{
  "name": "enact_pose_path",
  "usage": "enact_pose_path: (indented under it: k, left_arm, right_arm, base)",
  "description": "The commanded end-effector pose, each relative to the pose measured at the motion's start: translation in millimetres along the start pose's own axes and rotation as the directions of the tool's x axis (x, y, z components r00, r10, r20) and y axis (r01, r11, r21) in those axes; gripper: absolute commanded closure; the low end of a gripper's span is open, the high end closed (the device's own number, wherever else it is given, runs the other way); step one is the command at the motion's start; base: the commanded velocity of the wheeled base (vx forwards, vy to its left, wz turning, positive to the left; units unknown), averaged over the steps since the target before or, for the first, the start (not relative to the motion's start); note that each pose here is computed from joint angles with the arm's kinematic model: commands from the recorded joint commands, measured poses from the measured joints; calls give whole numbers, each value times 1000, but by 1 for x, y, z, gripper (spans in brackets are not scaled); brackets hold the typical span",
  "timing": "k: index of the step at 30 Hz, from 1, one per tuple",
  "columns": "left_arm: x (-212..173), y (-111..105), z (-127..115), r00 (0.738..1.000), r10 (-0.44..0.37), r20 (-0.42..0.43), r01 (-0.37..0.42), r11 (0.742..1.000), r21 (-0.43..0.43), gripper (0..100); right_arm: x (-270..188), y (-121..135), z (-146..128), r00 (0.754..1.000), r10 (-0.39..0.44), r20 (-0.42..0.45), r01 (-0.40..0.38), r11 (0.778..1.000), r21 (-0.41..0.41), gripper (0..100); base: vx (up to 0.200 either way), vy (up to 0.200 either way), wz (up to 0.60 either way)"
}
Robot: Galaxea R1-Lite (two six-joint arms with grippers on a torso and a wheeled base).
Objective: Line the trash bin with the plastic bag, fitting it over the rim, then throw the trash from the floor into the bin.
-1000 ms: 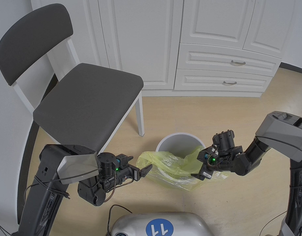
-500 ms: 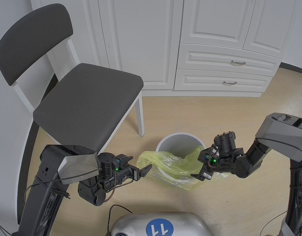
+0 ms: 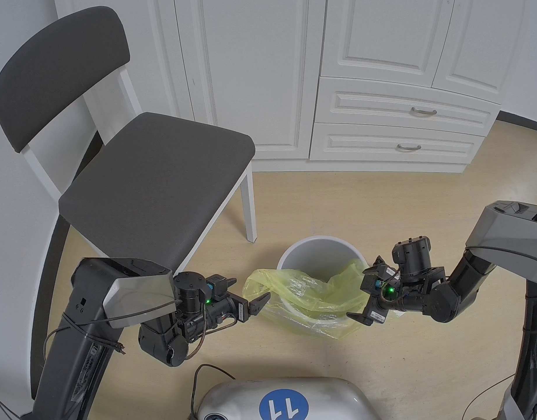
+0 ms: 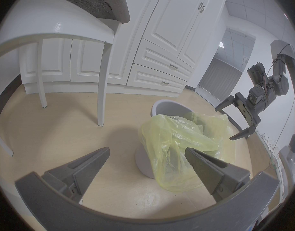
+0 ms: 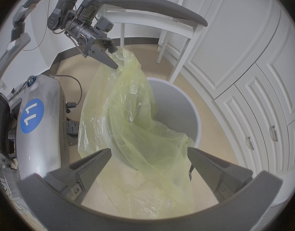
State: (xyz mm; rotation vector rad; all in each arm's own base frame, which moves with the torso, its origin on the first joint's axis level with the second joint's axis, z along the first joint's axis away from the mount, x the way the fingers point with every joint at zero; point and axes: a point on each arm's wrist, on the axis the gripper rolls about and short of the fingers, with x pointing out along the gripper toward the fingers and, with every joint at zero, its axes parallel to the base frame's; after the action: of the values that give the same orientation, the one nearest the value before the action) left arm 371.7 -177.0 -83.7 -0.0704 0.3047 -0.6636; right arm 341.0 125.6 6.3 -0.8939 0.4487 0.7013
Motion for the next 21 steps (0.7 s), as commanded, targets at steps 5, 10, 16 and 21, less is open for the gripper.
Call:
enact_pose_path:
  k: [5, 10, 16, 21]
  left_arm:
    - [0, 0, -3, 1000, 1, -6, -1, 1000, -2, 0]
    - [1, 0, -3, 1000, 2, -7, -2, 1000, -2, 0]
    - [1, 1, -3, 1000, 1, -4, -1, 1000, -1, 0]
    - [1, 0, -3, 1000, 1, -4, -1, 1000, -1, 0]
  right_arm:
    - [13, 0, -13, 1000, 4, -30, -4, 1000, 15, 0]
    - [29, -4, -17, 999, -8, -32, 9, 1000, 24, 0]
    - [41, -9, -14, 1000, -27, -14, 27, 999, 28, 100]
    - [39, -24, -9, 994, -98, 39, 97, 995, 32, 100]
  base:
    - [0, 0, 0]
    - [0, 0, 0]
    - [0, 0, 0]
    - [0, 0, 0]
